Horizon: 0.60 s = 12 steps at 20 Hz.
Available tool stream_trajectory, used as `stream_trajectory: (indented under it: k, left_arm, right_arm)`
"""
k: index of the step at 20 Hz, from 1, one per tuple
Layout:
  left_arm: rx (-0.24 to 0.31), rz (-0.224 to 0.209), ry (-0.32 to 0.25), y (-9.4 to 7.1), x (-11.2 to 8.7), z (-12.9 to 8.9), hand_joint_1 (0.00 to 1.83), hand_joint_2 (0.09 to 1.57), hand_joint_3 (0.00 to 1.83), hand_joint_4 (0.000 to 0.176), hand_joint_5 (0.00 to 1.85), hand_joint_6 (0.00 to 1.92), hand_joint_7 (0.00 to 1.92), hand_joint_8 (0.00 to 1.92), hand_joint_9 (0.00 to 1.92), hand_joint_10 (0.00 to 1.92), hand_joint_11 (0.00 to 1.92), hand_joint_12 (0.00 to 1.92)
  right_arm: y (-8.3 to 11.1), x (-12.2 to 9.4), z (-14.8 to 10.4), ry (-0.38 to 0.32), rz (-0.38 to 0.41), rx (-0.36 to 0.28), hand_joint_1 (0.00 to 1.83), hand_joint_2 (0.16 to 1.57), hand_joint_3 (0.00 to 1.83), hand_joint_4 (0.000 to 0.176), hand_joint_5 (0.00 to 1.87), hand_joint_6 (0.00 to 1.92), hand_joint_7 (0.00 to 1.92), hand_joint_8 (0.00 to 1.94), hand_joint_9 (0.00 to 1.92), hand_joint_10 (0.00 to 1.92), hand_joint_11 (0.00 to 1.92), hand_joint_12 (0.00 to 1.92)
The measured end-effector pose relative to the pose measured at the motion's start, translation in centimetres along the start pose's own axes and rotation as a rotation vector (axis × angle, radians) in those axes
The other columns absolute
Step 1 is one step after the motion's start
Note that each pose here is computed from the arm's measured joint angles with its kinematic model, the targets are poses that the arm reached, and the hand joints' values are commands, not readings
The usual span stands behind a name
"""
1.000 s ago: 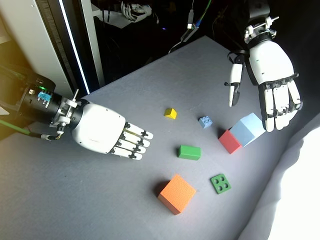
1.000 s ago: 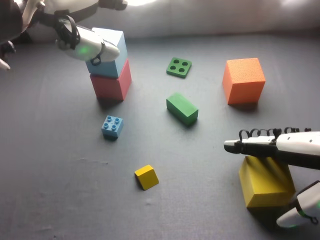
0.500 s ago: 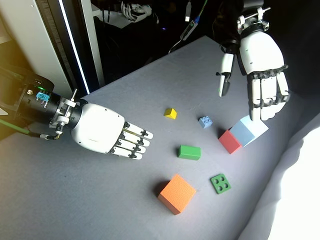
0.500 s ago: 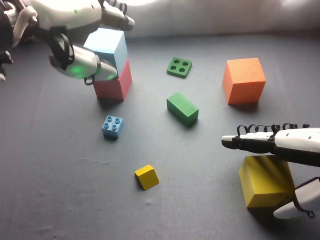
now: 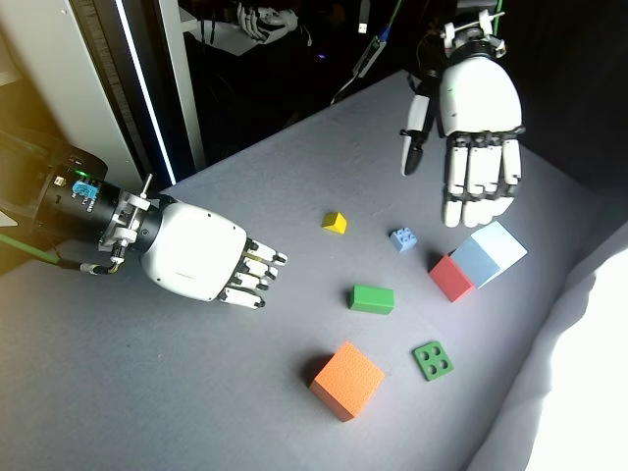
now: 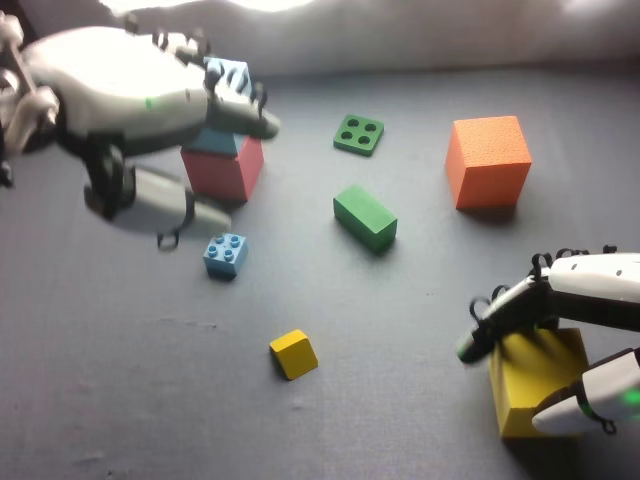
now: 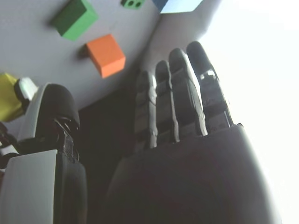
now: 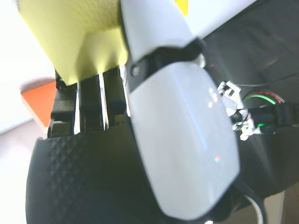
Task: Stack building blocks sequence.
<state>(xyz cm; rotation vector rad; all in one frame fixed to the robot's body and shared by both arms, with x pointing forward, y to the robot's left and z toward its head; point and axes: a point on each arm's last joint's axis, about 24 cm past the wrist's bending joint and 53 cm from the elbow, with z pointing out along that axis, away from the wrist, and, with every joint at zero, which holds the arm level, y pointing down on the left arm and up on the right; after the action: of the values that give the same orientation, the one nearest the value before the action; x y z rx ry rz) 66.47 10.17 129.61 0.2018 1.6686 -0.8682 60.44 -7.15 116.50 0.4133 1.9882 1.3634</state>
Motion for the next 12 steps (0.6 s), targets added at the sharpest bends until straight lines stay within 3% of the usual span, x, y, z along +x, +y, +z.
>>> stream_trajectory:
  k: [3,8,12]
  left_arm:
    - [0.019,0.014,0.061,-0.7,2.4,-0.9,0.60,1.22,0.00,0.000,0.38,0.00,0.38,0.01,0.39,0.01,0.08,0.87]
    - [0.050,0.058,0.119,-1.5,4.3,-1.9,0.59,1.25,0.00,0.000,0.37,0.01,0.39,0.01,0.40,0.01,0.05,0.89]
    - [0.156,0.116,0.149,-3.6,5.1,-2.2,0.64,1.23,0.00,0.000,0.39,0.01,0.41,0.01,0.42,0.01,0.07,0.89]
  right_arm:
    - [0.1,0.0,0.0,-0.002,-0.003,-0.003,1.36,1.18,0.00,0.000,0.81,1.16,0.89,1.27,0.75,1.40,0.53,1.70]
    - [0.6,-0.3,0.1,-0.006,-0.005,-0.013,1.35,1.20,0.00,0.000,0.80,1.20,0.85,1.30,0.71,1.46,0.44,1.75]
    - [2.7,-2.9,0.3,-0.060,-0.025,-0.063,1.35,1.21,0.00,0.000,0.77,1.26,0.84,1.29,0.67,1.51,0.40,1.82]
